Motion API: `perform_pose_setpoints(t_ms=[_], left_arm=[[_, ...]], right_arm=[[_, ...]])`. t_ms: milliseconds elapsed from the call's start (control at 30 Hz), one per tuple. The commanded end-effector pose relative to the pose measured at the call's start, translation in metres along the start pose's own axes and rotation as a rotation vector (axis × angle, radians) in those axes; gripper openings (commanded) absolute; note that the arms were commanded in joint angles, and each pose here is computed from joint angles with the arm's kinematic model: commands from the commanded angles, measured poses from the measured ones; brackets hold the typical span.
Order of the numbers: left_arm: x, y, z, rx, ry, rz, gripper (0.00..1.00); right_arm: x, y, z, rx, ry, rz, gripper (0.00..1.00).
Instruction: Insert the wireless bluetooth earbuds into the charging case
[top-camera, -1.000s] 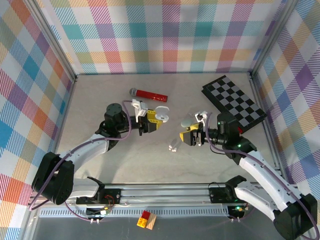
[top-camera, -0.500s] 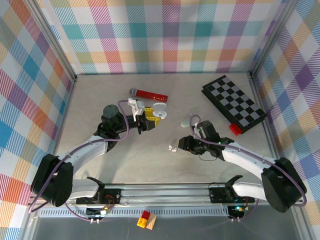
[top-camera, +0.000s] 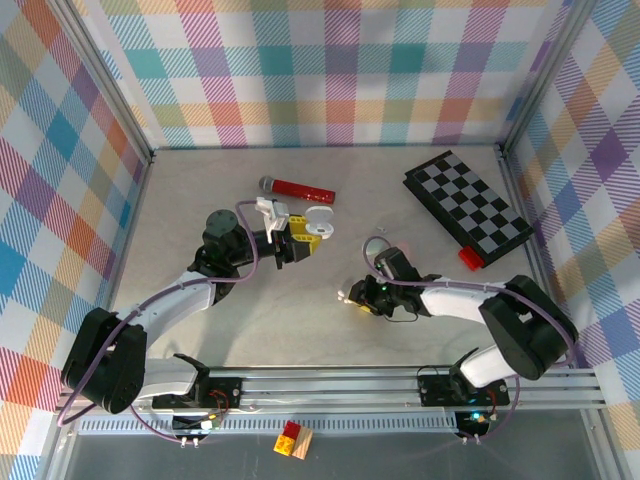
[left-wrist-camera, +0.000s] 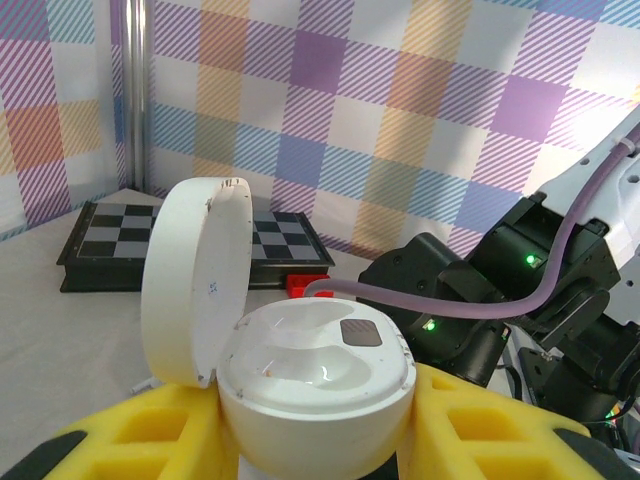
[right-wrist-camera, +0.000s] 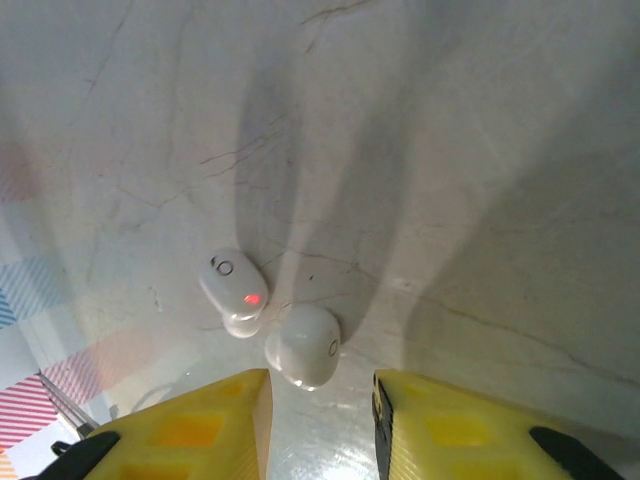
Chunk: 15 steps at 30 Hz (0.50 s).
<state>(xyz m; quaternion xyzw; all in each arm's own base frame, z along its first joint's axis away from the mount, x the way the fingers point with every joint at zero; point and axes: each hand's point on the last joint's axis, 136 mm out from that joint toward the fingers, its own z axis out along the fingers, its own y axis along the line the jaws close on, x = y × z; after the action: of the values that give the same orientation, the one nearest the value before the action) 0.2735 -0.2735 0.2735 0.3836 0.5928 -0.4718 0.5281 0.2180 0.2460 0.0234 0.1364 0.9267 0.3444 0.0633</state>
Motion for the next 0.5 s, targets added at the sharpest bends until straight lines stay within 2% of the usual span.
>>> perform_pose_setpoints(t_ms=[0,467], left_arm=[[-0.0112,-0.0072,-0.0044,0.023,-0.034,0.041,0.38],[-0.0084,-0.0064,-0.0031,0.029,-0.024,0.037,0.38]], right_arm=[[-0.0086,0.019,0.0045,-0.052,-0.016,-0.006,0.31],[-0.0102,0.0287,0.0101,-0.097,-0.013,-0.041,0.29]])
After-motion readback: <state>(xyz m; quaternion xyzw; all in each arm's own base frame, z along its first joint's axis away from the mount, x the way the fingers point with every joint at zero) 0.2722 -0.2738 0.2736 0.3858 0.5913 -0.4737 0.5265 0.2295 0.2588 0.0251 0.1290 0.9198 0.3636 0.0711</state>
